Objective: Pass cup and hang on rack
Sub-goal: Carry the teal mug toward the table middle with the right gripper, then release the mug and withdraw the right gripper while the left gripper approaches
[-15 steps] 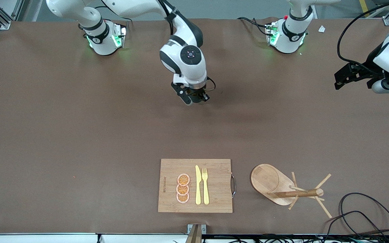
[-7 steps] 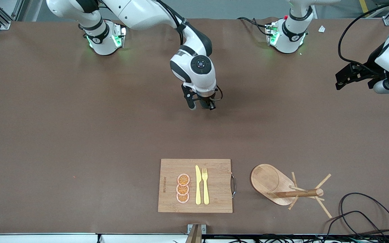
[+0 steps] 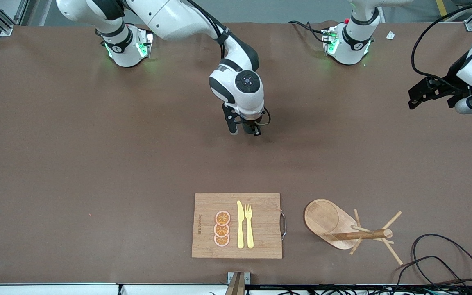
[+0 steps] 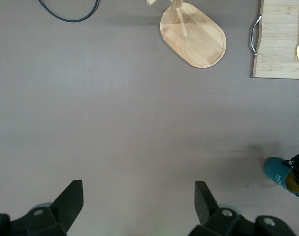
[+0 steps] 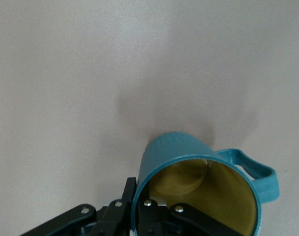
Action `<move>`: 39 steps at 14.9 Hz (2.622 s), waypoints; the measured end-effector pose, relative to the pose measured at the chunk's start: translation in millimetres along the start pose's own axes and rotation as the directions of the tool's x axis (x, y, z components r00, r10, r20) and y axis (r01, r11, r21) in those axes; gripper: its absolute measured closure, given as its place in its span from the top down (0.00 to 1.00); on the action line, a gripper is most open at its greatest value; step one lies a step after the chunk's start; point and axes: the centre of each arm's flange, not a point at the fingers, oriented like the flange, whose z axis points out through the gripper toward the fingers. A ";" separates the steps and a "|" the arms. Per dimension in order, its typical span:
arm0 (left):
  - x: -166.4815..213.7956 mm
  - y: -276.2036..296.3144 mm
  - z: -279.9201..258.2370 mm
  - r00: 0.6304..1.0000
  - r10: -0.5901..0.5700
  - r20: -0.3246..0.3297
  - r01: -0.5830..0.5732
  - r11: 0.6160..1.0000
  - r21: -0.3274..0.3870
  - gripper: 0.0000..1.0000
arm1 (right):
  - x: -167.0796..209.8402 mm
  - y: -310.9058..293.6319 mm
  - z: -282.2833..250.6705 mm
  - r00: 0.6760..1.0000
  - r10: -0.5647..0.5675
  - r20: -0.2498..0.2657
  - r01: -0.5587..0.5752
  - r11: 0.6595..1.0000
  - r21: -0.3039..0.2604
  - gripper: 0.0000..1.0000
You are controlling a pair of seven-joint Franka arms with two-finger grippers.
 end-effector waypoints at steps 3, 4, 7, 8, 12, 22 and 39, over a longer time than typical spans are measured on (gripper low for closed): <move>0.5 0.2 0.8 1.000 0.000 0.001 0.000 1.000 0.000 1.00 | -0.5 -0.9 0.5 1.000 -0.015 -0.015 0.015 1.000 0.012 0.08; 0.8 1.2 0.9 1.000 0.002 -0.001 -0.002 1.000 0.000 1.00 | -0.1 -2.0 -0.1 0.999 -0.023 -0.024 0.024 1.000 0.020 0.15; 1.9 5.8 0.1 1.000 -0.004 -0.013 0.004 1.000 -0.003 1.00 | -9.4 1.3 -3.4 0.997 -0.062 -0.042 0.064 0.997 0.043 0.42; 1.9 6.8 0.1 1.000 -0.013 -0.014 0.013 1.000 -0.003 1.00 | -17.9 4.0 -7.7 0.997 -0.073 -0.037 0.075 0.996 0.051 0.53; 2.9 12.4 3.0 1.000 -0.029 -0.010 0.029 1.000 -0.003 1.00 | -36.9 7.7 -42.8 0.994 -0.098 -0.053 0.100 0.994 0.033 0.89; -5.1 63.1 2.4 0.996 -0.086 -0.022 0.086 0.996 -0.011 1.00 | 39.5 3.2 -198.9 0.808 -0.573 -0.141 0.566 0.820 -0.089 1.00; -138.7 334.2 92.6 0.962 -0.246 -0.118 0.257 0.962 0.090 1.00 | 411.9 43.0 -351.3 0.397 -0.912 -0.104 0.897 0.409 -0.168 1.00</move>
